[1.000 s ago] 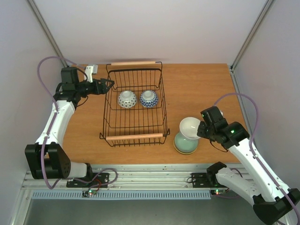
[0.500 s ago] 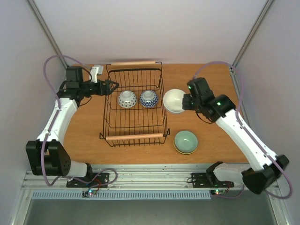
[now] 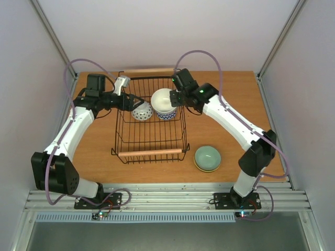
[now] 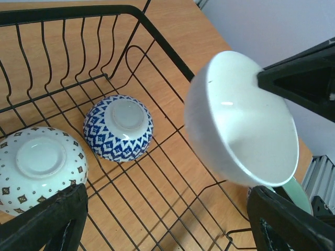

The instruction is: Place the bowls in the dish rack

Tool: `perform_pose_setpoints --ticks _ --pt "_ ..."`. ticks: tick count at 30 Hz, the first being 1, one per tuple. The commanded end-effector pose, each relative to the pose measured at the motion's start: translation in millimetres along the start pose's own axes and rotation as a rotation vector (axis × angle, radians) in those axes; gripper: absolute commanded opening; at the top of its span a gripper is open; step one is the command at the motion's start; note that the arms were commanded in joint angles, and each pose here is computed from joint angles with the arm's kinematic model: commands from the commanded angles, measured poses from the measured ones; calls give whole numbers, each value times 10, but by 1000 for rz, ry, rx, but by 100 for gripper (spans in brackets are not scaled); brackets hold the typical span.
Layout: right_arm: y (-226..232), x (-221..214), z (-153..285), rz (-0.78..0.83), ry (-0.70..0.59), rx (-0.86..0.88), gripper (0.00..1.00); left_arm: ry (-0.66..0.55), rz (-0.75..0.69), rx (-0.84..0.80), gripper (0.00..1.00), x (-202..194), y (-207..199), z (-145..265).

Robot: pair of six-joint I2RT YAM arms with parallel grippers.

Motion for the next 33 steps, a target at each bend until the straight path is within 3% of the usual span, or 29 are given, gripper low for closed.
perform_pose_setpoints --ticks 1,9,12,13,18,19,23,26,33 --pt "397 206 82 55 -78 88 1 -3 -49 -3 84 73 -9 -2" --pt "829 213 50 128 -87 129 1 0 -48 -3 82 66 -5 -7" --pt "906 230 74 141 -98 137 1 1 -48 -6 76 65 -3 -13" --pt "928 237 90 145 -102 138 1 2 -49 -9 69 63 -7 -17" --pt "1004 261 139 164 -117 145 1 5 -51 -8 5 65 -4 -19" --pt "1013 260 137 165 -117 145 1 5 -51 -4 1 66 -2 -16" --pt "1018 254 140 166 -115 146 4 8 -56 3 0 71 -8 -3" --pt "977 249 169 158 -126 137 20 13 -60 10 0 63 -4 0" --pt "919 153 346 138 -137 277 73 14 -67 -4 1 69 -13 -3"
Point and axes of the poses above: each gripper's point midway between its finger pads, its own z axis back along the fingers, its own y axis along the line the jaws close on, x = y × z, the point moved 8 cm from there along z, back along the fingers, and after that the axes turned 9 degrees about -z, right-handed, at the moved point
